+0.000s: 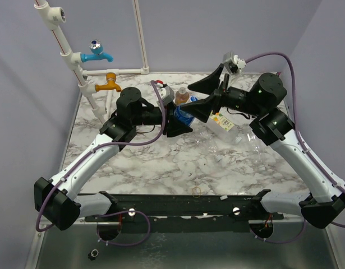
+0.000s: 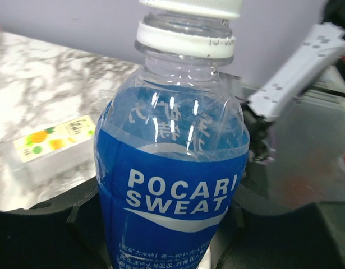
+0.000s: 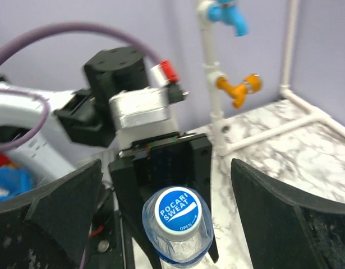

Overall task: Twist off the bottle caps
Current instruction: Unscrew the bottle cap from the plastic bottle.

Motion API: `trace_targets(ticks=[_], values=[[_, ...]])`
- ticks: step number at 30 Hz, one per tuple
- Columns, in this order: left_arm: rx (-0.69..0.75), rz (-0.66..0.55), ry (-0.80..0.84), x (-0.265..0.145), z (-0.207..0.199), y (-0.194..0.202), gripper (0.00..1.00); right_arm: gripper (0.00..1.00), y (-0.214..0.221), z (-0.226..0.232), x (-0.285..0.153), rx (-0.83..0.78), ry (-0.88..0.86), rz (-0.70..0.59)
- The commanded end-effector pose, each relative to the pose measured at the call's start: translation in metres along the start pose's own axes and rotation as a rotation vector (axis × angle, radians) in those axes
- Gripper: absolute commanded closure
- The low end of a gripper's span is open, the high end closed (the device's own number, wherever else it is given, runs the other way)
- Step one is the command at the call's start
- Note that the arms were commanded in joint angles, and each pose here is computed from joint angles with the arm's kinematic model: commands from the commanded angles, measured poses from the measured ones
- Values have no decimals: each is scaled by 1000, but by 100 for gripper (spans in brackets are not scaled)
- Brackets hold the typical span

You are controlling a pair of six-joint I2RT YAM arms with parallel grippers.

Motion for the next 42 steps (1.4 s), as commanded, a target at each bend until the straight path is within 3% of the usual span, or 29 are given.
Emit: trace_targets(ticks=[1,7,16,24,33,38,42], values=[[100,79,-268,-5,29,16,100,0,-20,-23,0,79,300,-145],[179,146,-477,-13,53,24,100,7,-9,-54,15,205,447,-98],[188,152,-548,-16,60,23,100,21,0,-64,24,265,452,-87],[171,141,-539,-14,59,21,100,53,6,-68,28,292,435,-88],[153,120,-525,-13,57,16,100,47,14,-78,34,306,450,-50],[144,110,-500,-12,53,15,100,67,10,-73,31,288,440,-77],[110,65,-379,-7,40,8,100,87,1,-59,25,227,374,-96]])
Point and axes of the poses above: each gripper's point midway between its finger pads, its own x axis out along the fingers, its own z axis along the line the jaws close on, y = z × x, the point moved 8 cm from there along -x, back along the fingers, and after that the axes turned 14 degrees about x, right-handed, at the moved point
